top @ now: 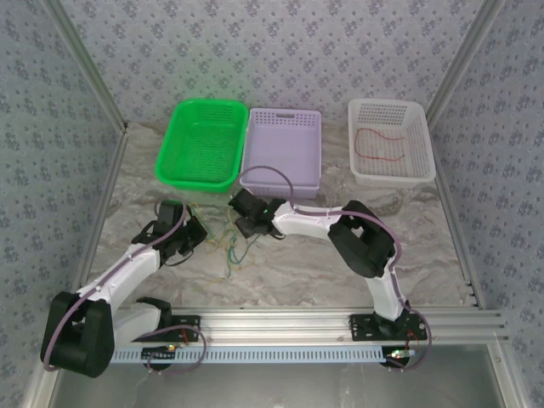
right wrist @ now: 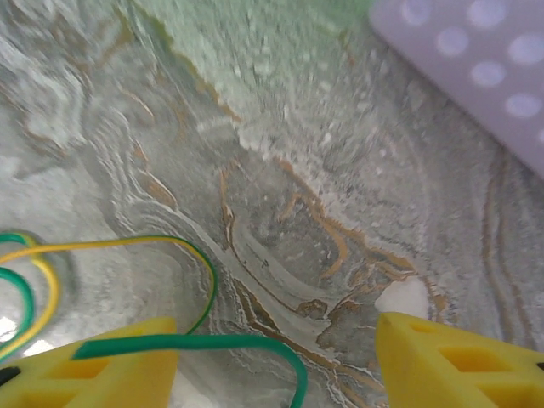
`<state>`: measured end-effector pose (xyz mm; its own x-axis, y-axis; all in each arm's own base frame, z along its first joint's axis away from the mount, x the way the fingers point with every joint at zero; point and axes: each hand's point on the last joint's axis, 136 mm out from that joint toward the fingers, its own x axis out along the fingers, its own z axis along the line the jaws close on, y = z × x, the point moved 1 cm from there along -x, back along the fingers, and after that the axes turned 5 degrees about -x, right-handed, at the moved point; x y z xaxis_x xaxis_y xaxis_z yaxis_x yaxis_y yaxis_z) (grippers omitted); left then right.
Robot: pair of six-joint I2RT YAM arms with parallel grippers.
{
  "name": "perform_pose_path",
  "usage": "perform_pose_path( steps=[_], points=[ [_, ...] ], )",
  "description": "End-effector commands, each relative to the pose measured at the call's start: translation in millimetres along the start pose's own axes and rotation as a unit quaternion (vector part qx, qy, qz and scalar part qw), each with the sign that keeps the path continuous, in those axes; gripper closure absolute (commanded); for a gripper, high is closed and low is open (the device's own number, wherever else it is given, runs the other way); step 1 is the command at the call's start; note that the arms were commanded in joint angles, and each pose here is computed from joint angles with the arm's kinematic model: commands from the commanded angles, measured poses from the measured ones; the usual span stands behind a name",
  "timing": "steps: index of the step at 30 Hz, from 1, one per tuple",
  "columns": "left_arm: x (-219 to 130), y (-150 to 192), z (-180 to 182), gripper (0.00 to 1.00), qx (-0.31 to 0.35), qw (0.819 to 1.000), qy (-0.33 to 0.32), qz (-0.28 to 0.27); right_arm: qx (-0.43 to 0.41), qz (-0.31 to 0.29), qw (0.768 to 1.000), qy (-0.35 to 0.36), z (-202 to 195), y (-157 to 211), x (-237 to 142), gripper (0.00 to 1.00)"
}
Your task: Untangle the cables
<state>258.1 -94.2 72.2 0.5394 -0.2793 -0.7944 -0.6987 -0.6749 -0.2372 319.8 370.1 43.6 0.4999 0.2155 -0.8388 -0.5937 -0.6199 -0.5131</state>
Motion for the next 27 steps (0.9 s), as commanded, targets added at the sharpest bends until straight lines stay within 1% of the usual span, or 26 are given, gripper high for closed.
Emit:
perform_pose_path(
  steps=[1, 4, 5, 6, 8, 10, 12, 15, 17, 21, 25, 26, 27],
  points=[
    [-1, -4, -10, 1.0, 0.009, 1.0, 0.014, 0.0, 0.008, 0.038, 0.999, 0.009, -8, 11, 18, 0.39],
    [0, -3, -8, 1.0, 0.01, 1.0, 0.011, 0.003, 0.026, 0.045, 0.998, 0.028, -19, 10, 27, 0.47],
    [0, -3, -8, 1.0, 0.01, 1.0, 0.011, 0.002, 0.03, 0.043, 0.998, 0.031, -21, 10, 28, 0.51],
    [0, -3, -8, 1.0, 0.01, 1.0, 0.011, 0.002, 0.036, 0.039, 0.998, 0.031, -23, 8, 28, 0.58],
    [1, -3, -7, 1.0, 0.008, 1.0, 0.012, 0.0, 0.048, 0.028, 0.998, 0.037, -28, 4, 26, 0.8],
    [3, -3, -5, 1.0, 0.006, 1.0, 0.011, 0.0, 0.07, 0.005, 0.996, 0.056, -40, -2, 11, 0.99],
    [5, -3, -3, 1.0, 0.003, 1.0, 0.009, -0.001, 0.101, -0.028, 0.991, 0.086, -58, -8, -15, 1.0],
    [10, -2, 1, 1.0, 0.0, 1.0, 0.001, 0.001, 0.16, -0.093, 0.976, 0.116, -93, -18, -73, 1.0],
    [14, -3, 2, 1.0, -0.004, 1.0, -0.003, 0.002, 0.195, -0.122, 0.964, 0.132, -118, -19, -107, 1.0],
    [20, -3, 2, 1.0, -0.006, 1.0, -0.005, 0.005, 0.235, -0.138, 0.946, 0.174, -162, -11, -154, 1.0],
    [24, -6, -2, 1.0, -0.005, 1.0, -0.004, 0.003, 0.278, -0.159, 0.921, 0.222, -206, 3, -201, 1.0],
    [25, -7, -3, 1.0, -0.003, 1.0, -0.004, 0.004, 0.285, -0.15, 0.918, 0.23, -214, 18, -202, 1.0],
    [26, -8, -4, 1.0, -0.002, 1.0, -0.005, 0.004, 0.295, -0.152, 0.913, 0.236, -222, 24, -209, 1.0]
  ],
)
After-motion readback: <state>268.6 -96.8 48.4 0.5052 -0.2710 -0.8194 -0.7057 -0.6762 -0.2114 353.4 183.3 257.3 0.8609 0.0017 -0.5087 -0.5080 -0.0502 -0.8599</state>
